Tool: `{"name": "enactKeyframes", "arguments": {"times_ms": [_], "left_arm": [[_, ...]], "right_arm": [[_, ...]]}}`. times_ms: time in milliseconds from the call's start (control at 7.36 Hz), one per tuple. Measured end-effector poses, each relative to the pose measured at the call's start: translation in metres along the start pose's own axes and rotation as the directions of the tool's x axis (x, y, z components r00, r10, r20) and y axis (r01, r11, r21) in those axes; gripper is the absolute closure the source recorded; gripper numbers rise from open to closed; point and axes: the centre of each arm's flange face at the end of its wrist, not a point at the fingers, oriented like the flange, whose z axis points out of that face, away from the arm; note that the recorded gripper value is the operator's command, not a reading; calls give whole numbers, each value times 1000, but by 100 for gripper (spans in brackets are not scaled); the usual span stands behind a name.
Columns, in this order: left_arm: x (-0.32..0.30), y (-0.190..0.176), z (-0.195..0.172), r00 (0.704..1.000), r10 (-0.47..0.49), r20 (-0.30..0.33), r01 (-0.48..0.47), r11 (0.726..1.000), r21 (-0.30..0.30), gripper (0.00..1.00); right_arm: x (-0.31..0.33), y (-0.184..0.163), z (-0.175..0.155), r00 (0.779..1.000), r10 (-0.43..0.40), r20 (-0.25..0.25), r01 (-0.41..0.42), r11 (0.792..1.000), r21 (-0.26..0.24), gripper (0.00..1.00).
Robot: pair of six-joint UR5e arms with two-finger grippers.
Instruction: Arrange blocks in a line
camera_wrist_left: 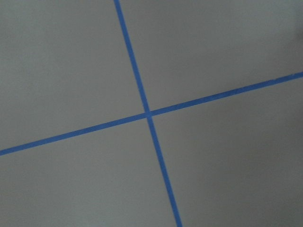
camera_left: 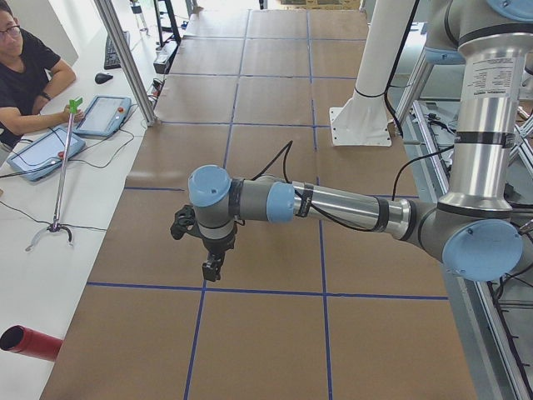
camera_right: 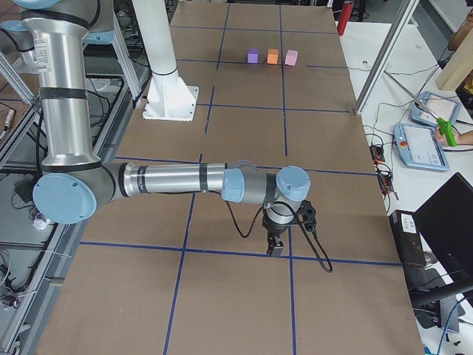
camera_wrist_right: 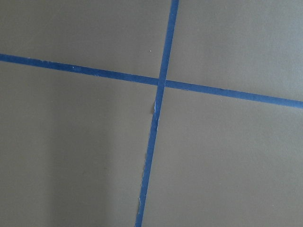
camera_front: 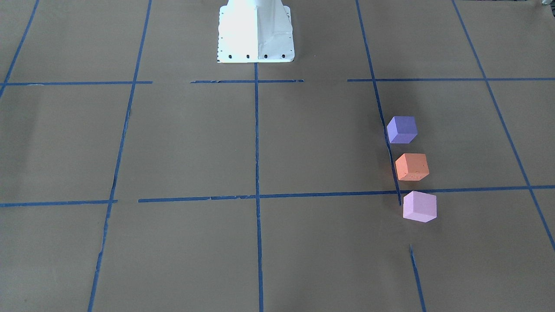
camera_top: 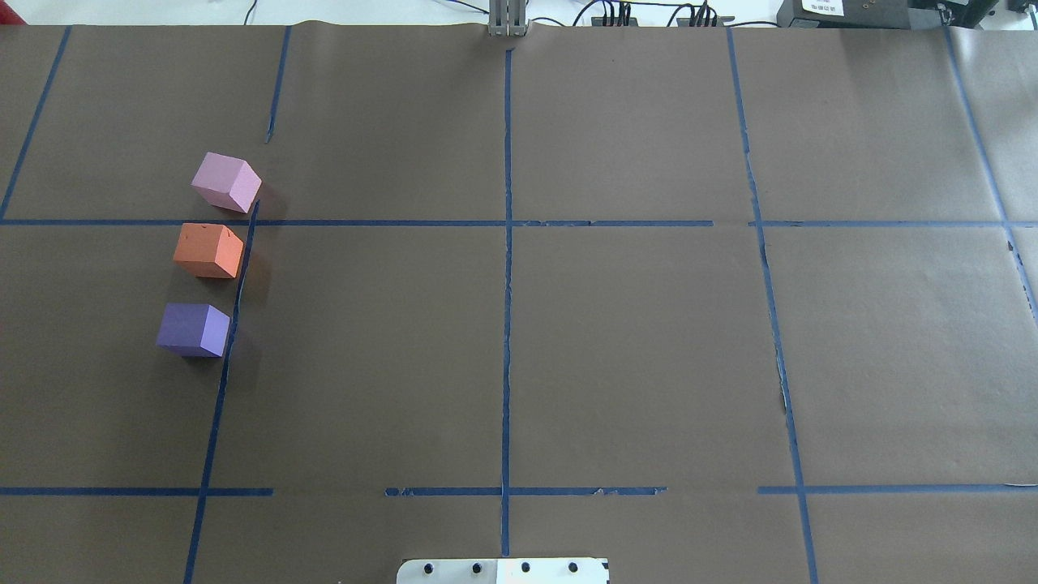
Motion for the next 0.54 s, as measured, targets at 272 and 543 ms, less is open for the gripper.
{"name": "enactKeyframes", "arguments": {"times_ms": [272,543], "left_arm": [[-17,7,16,1000,-21,-10,20,1000,-24,0],[-33,11,33,999,-29,-17,28,999,-32,0]], "right_arm": [[0,0,0,1000,0,0,0,1000,0,0],[0,0,0,1000,1,0,-1,1000,0,0]]}}
